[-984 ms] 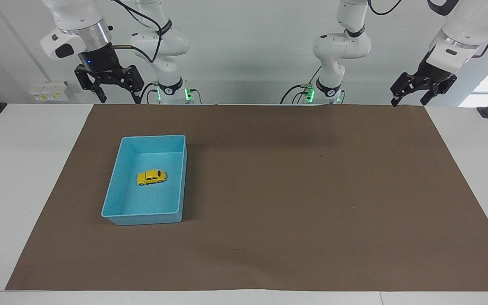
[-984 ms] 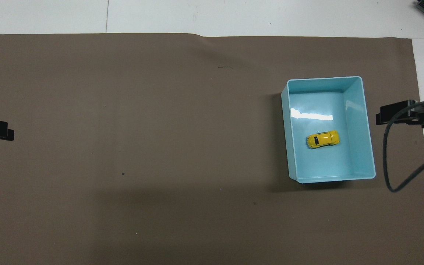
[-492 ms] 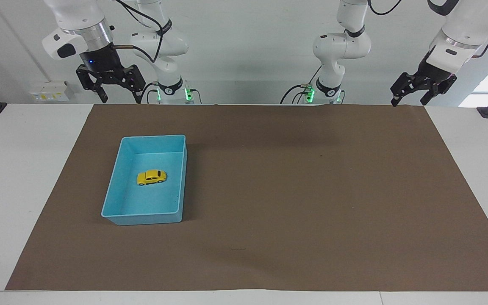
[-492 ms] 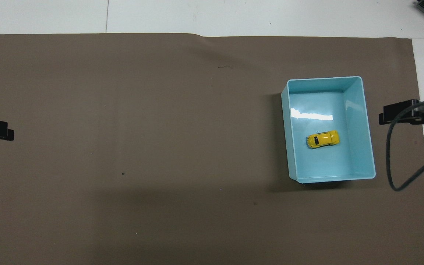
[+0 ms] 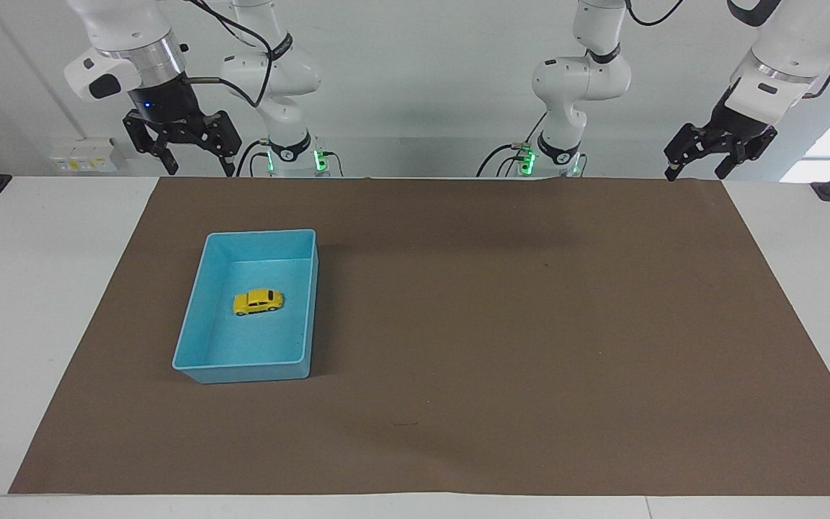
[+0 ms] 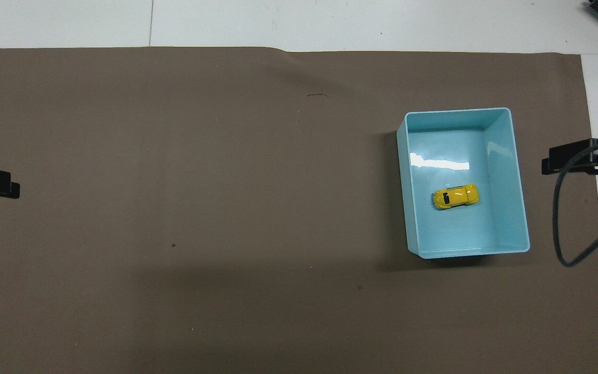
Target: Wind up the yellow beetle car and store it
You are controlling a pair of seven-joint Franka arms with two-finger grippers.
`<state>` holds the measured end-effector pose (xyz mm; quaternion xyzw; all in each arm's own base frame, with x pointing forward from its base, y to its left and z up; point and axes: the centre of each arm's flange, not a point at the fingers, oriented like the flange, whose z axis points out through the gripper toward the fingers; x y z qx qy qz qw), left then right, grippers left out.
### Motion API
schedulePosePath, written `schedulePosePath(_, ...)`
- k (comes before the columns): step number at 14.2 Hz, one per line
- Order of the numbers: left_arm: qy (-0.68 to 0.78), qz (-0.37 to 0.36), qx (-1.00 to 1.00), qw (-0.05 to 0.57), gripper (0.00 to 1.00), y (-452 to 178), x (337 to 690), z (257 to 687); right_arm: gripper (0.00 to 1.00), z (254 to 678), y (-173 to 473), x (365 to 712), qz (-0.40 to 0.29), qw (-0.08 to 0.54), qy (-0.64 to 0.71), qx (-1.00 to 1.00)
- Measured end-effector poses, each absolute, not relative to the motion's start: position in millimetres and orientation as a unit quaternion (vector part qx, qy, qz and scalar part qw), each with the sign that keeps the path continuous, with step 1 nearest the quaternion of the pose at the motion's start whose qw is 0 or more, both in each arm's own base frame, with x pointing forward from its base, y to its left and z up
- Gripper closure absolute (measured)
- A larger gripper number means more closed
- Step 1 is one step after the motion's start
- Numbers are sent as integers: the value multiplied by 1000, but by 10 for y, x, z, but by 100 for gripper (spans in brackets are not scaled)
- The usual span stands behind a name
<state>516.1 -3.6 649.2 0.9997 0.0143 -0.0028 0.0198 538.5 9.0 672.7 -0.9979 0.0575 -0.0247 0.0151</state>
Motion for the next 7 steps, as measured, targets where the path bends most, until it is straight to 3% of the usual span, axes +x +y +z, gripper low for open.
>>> schedulePosePath(7, 14, -3, 1000, 20, 0, -36, 5161, 6492, 0, 6728, 67, 5386, -25, 15, 60, -998)
